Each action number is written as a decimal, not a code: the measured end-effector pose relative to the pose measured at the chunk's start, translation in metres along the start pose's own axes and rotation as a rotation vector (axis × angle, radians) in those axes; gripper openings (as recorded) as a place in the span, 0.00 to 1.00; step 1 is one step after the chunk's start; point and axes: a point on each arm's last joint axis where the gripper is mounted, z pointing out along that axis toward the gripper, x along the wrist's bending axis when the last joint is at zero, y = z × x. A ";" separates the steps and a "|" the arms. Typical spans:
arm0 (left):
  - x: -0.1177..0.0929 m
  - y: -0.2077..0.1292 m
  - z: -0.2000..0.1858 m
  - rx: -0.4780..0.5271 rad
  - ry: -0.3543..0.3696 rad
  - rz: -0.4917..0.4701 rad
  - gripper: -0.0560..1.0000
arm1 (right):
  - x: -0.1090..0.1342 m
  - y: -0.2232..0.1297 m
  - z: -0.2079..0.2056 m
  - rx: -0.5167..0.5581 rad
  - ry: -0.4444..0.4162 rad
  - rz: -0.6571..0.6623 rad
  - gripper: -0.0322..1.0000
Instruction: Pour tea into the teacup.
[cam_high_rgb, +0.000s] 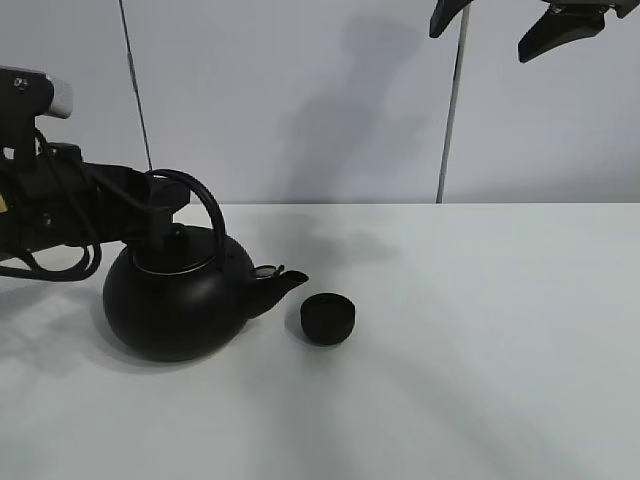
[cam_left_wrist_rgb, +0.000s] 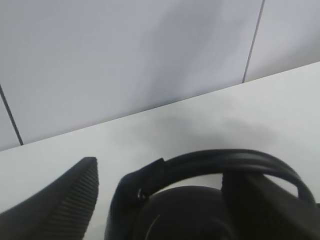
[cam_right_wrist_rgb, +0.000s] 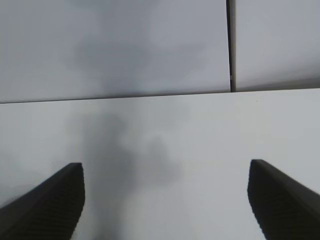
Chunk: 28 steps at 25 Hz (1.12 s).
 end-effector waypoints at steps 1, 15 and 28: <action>-0.001 -0.001 -0.001 0.001 -0.004 -0.006 0.53 | 0.000 0.000 0.000 0.000 0.000 0.000 0.63; -0.003 0.011 -0.050 -0.053 0.034 0.012 0.59 | 0.000 0.000 0.000 0.001 0.000 0.000 0.63; -0.001 0.073 -0.084 0.240 0.061 -0.082 0.59 | 0.000 0.000 0.000 0.001 0.000 0.000 0.63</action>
